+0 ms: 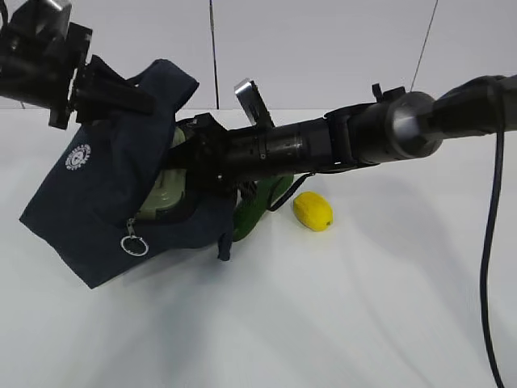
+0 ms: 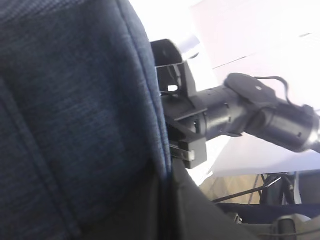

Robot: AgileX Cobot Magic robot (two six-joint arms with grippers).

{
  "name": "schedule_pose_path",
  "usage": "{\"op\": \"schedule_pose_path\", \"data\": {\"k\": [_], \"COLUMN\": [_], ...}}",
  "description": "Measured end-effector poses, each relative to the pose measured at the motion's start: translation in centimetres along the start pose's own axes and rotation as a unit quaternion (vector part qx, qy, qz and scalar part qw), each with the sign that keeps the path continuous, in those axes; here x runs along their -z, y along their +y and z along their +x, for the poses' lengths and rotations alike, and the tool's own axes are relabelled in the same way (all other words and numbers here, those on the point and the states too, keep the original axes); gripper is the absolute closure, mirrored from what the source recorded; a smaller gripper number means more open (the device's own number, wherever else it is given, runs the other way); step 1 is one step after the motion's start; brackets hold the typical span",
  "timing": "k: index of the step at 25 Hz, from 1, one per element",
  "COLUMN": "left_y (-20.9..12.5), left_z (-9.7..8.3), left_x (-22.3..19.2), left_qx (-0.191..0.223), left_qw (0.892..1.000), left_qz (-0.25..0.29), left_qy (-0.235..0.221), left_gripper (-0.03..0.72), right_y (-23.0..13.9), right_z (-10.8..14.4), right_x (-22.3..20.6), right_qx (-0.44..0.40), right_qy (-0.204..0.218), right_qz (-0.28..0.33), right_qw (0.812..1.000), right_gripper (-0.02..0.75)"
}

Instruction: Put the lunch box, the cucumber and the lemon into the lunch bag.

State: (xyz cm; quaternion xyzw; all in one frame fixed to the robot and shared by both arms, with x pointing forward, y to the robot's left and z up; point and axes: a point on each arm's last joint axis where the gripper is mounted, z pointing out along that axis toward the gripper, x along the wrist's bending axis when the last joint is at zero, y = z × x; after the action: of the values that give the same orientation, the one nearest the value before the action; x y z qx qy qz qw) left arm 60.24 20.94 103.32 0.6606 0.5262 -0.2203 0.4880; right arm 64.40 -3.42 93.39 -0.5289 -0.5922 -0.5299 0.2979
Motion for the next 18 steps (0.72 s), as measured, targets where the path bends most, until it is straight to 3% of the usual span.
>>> {"op": "schedule_pose_path", "data": {"k": [7, 18], "left_y": [-0.1, 0.2], "left_z": [2.6, 2.8], "left_x": [-1.4, -1.5], "left_qx": [0.028, 0.035], "left_qw": [1.0, 0.999], "left_qz": [0.011, -0.009], "left_qy": [0.002, 0.004], "left_gripper": [0.693, 0.693], "right_y": [-0.2, 0.0], "right_z": [-1.6, -2.2], "right_x": [-1.0, -1.1], "right_qx": [-0.011, -0.021], "right_qy": [-0.021, -0.05], "right_qz": [-0.003, -0.017], "right_qw": [1.0, 0.998], "right_gripper": [0.39, 0.355]}}
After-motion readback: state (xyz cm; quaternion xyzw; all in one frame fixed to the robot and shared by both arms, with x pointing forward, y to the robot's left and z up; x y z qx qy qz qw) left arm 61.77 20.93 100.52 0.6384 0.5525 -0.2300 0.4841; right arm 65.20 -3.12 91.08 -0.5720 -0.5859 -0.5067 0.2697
